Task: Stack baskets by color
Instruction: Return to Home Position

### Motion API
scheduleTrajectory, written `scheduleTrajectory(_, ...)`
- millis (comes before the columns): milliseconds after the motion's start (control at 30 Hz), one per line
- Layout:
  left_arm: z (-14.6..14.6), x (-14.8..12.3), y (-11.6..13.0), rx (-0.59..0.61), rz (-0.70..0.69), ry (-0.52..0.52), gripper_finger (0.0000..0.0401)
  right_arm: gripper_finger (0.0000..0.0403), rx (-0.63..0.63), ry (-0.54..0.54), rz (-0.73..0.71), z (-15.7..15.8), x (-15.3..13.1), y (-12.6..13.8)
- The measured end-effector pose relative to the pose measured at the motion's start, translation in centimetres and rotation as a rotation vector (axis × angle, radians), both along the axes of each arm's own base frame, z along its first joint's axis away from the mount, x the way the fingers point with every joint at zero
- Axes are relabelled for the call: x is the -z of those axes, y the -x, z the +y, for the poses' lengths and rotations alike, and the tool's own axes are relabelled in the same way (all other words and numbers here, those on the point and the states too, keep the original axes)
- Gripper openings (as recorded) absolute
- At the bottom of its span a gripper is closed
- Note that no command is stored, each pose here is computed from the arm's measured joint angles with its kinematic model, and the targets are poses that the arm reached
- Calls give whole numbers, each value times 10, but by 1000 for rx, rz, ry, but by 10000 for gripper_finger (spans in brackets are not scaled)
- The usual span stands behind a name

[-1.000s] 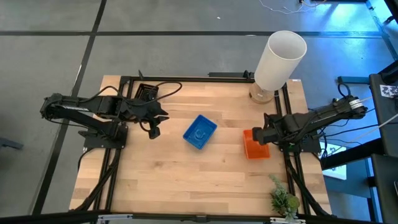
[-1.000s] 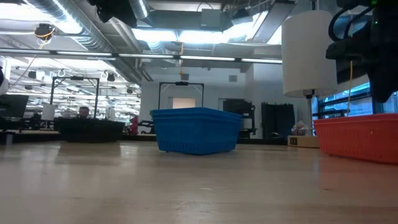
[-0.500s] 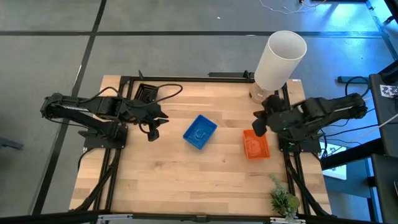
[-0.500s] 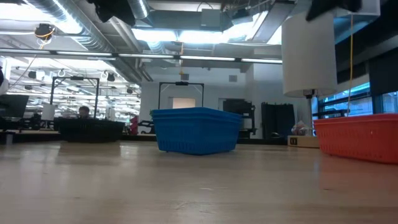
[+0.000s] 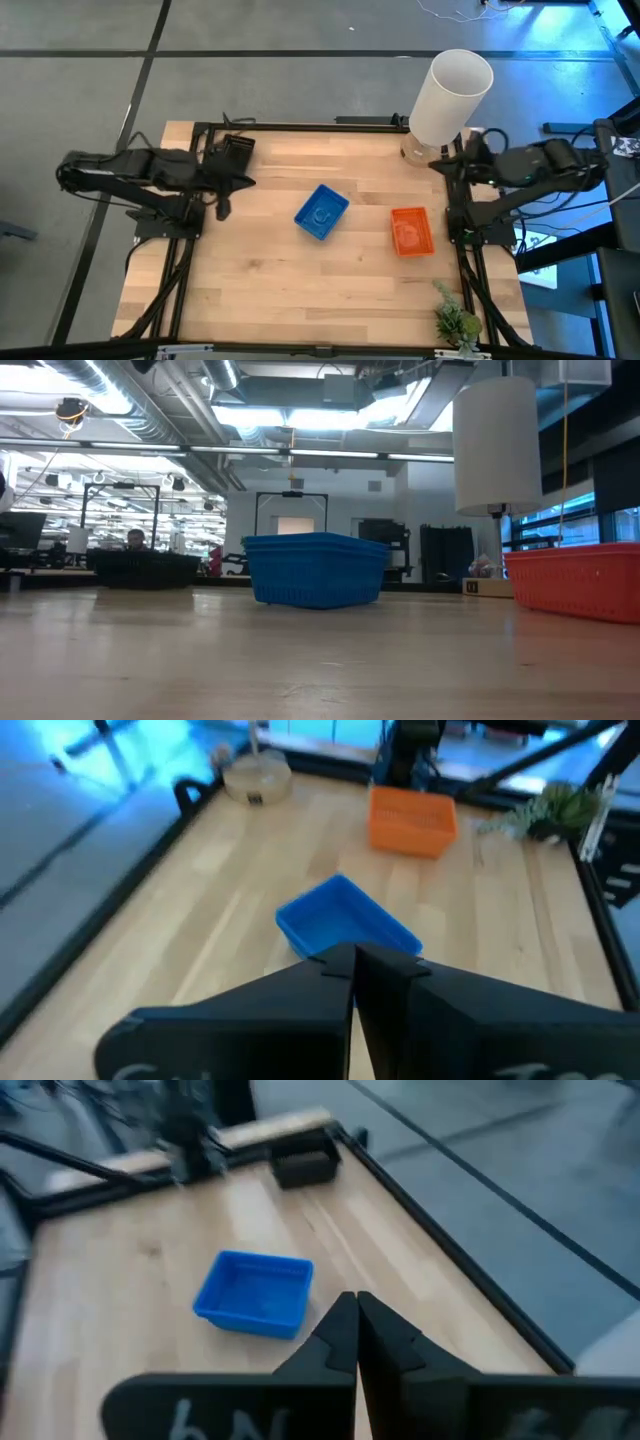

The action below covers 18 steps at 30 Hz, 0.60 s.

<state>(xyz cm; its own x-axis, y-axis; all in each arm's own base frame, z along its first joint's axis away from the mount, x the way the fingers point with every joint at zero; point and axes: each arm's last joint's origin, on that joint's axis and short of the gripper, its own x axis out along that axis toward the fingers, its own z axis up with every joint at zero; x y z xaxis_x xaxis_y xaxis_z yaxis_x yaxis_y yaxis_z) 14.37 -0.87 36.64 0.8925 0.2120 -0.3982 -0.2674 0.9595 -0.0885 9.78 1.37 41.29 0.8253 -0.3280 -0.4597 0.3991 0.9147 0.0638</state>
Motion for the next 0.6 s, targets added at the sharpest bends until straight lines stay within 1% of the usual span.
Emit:
scheduleTrajectory(100,2,-7,16,-4,-53,-29,0,0,-112,-5,-108,-4,4,19)
scheduleTrajectory(267,5,-17,45,13,-150,-51,0,0,-350,21,-320,-8,12,50)
scheduleTrajectory(367,7,-16,61,38,-195,-63,0,0,-475,39,-354,-9,28,63)
scheduleTrajectory(433,8,-11,73,49,-220,-57,0,0,-512,40,-381,-10,38,71)
scheduleTrajectory(533,10,-1,88,47,-272,-45,0,0,-519,47,-409,-13,56,82)
scheduleTrajectory(600,11,6,98,51,-325,-38,0,0,-525,62,-463,-16,63,90)
